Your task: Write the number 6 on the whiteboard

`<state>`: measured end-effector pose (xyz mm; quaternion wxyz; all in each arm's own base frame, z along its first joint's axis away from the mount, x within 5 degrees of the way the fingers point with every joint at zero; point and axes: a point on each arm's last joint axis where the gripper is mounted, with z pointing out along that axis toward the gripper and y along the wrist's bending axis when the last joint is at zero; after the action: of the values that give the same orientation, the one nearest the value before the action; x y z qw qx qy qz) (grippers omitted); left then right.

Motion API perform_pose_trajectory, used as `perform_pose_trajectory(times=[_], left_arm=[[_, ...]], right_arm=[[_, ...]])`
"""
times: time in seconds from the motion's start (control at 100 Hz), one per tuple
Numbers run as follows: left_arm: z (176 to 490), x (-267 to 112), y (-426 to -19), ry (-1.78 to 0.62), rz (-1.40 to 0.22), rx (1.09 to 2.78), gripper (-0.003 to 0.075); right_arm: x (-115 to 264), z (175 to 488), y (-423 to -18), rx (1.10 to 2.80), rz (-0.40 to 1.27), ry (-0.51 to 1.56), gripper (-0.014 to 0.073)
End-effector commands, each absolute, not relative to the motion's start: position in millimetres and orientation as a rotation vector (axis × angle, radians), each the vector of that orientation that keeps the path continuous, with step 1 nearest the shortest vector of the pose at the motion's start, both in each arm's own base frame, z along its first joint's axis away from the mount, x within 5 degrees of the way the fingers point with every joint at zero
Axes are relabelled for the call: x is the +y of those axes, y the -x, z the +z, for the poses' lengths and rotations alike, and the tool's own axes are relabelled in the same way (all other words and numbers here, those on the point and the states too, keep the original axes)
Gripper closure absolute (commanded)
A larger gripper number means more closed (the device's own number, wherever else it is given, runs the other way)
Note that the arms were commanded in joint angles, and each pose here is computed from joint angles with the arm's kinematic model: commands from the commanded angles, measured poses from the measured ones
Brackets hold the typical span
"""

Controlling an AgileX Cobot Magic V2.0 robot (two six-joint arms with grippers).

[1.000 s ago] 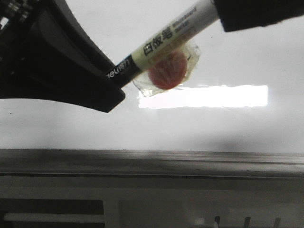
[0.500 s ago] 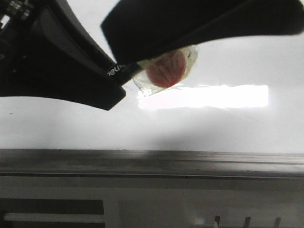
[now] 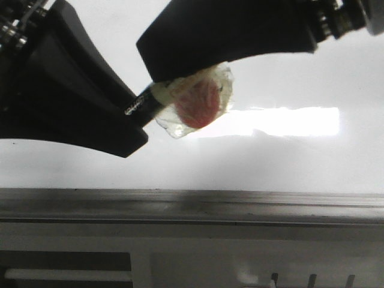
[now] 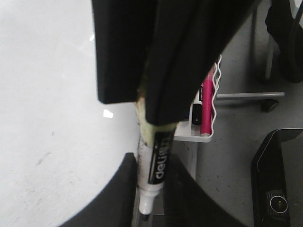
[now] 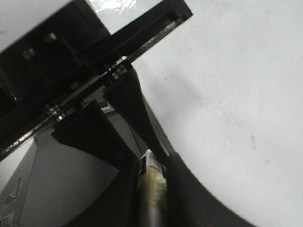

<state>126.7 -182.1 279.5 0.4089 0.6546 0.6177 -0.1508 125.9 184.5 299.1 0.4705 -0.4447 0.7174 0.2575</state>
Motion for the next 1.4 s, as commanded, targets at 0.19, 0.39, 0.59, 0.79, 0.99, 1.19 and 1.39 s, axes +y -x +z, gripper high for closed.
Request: perform_pose_trajectory(times=[0.19, 0.39, 0.59, 0.79, 0.99, 1.19, 1.39], left_arm=[[327.8, -175.8, -123.5, -1.336, -0.465, 1.476, 0.0203], [358.0, -144.7, -103.6, -1.111, -0.575, 1.448, 0.0225], [360.8, -96.3, -86.9, -0.701, -0.661, 1.472, 0.0482], [340.9, -74.0, -76.6, -0.566, -0.651, 1.467, 0.066], [330.7, -73.0, -75.8, -0.543, -0.675, 1.499, 0.0701], [330.2, -73.1, -75.8, -0.544, -0.675, 1.501, 0.0701], [330.2, -73.1, -75.8, -0.544, -0.675, 1.501, 0.0701]], right_arm=[[165.5, 324.8, -116.3, 1.676, 0.624, 1.111, 0.066], [138.0, 356.7, -112.5, 1.669, 0.504, 1.228, 0.0659], [115.3, 412.2, -121.4, 1.7, 0.345, 1.106, 0.0652], [114.1, 417.5, -128.6, 1.613, 0.288, 1.022, 0.0635], [118.4, 381.9, -141.2, 1.564, 0.232, 0.975, 0.0635], [119.6, 369.4, -146.8, 1.484, 0.202, 0.922, 0.0635], [122.9, 364.1, -154.6, 1.501, 0.179, 0.934, 0.0635]])
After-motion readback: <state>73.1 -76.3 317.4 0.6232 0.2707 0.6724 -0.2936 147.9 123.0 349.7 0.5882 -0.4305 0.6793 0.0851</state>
